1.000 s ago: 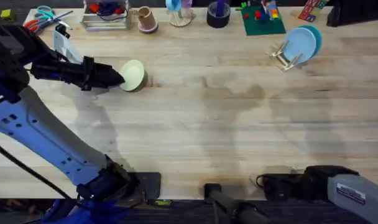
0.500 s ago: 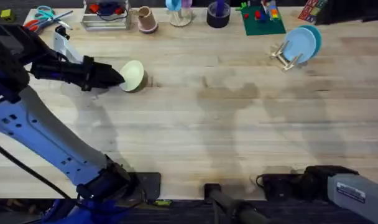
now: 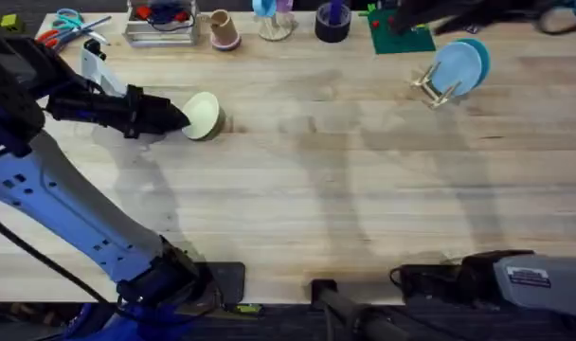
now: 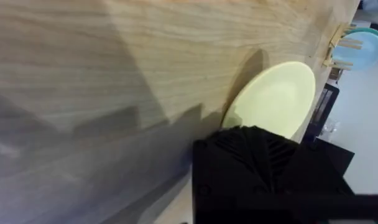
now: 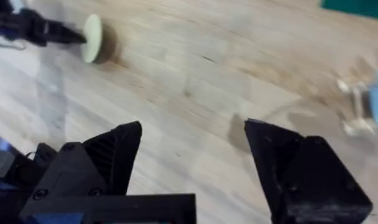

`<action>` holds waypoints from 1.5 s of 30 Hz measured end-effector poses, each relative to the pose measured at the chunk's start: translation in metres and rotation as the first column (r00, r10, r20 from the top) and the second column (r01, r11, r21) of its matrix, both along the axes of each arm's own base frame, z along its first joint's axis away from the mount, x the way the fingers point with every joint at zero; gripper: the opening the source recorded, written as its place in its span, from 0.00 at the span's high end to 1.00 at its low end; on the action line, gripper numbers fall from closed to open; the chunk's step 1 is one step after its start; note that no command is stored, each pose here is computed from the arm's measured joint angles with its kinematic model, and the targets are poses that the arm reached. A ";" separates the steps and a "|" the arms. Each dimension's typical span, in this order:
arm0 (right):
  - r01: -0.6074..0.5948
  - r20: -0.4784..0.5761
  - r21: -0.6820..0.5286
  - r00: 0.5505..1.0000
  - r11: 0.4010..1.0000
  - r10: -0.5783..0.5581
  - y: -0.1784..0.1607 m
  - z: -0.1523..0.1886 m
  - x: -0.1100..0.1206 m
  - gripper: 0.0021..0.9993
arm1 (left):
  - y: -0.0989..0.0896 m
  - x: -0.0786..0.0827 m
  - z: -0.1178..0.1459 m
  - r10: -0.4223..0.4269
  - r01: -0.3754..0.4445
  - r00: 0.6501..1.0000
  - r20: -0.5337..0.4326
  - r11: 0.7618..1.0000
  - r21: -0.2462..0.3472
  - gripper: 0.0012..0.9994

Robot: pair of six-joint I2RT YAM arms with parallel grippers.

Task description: Pick up the plates from the table one by one and place each into a slot on the dish rack.

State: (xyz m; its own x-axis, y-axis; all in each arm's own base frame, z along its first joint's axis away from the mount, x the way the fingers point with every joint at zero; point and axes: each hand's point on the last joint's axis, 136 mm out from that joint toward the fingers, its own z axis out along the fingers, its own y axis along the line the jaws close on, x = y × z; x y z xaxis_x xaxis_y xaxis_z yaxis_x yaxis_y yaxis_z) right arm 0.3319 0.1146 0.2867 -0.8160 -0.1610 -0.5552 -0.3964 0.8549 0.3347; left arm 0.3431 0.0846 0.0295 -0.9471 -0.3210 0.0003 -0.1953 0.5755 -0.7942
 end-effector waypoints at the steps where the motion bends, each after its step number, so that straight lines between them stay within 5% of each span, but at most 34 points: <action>1: -0.026 0.004 0.005 1.000 1.000 0.026 0.010 -0.002 0.003 0.00 | 0.000 0.000 0.000 0.000 0.000 1.000 0.000 1.000 0.000 0.96; 15: -0.194 -0.094 0.060 0.975 0.979 0.199 0.124 -0.087 0.049 0.01 | 0.000 0.000 0.000 0.003 -0.003 1.000 -0.004 1.000 -0.001 0.96; 27: -0.191 -0.214 0.104 0.954 0.976 0.209 0.188 -0.159 0.055 0.01 | 0.000 0.000 0.000 0.004 -0.004 1.000 -0.005 1.000 -0.001 0.96; 45: -0.172 -0.245 0.303 0.936 0.937 0.251 0.283 -0.184 0.046 0.01 | 0.000 0.000 0.000 0.004 -0.004 1.000 -0.005 1.000 -0.001 0.96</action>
State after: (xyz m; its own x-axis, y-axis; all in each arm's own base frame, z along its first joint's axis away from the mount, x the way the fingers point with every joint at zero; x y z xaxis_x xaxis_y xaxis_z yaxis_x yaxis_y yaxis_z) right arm 0.3777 0.3973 0.1026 -0.9061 -0.2216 -0.3603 -0.4160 0.6207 0.6646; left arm 0.3431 0.0846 0.0294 -0.9458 -0.3246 0.0052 -0.2013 0.5738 -0.7939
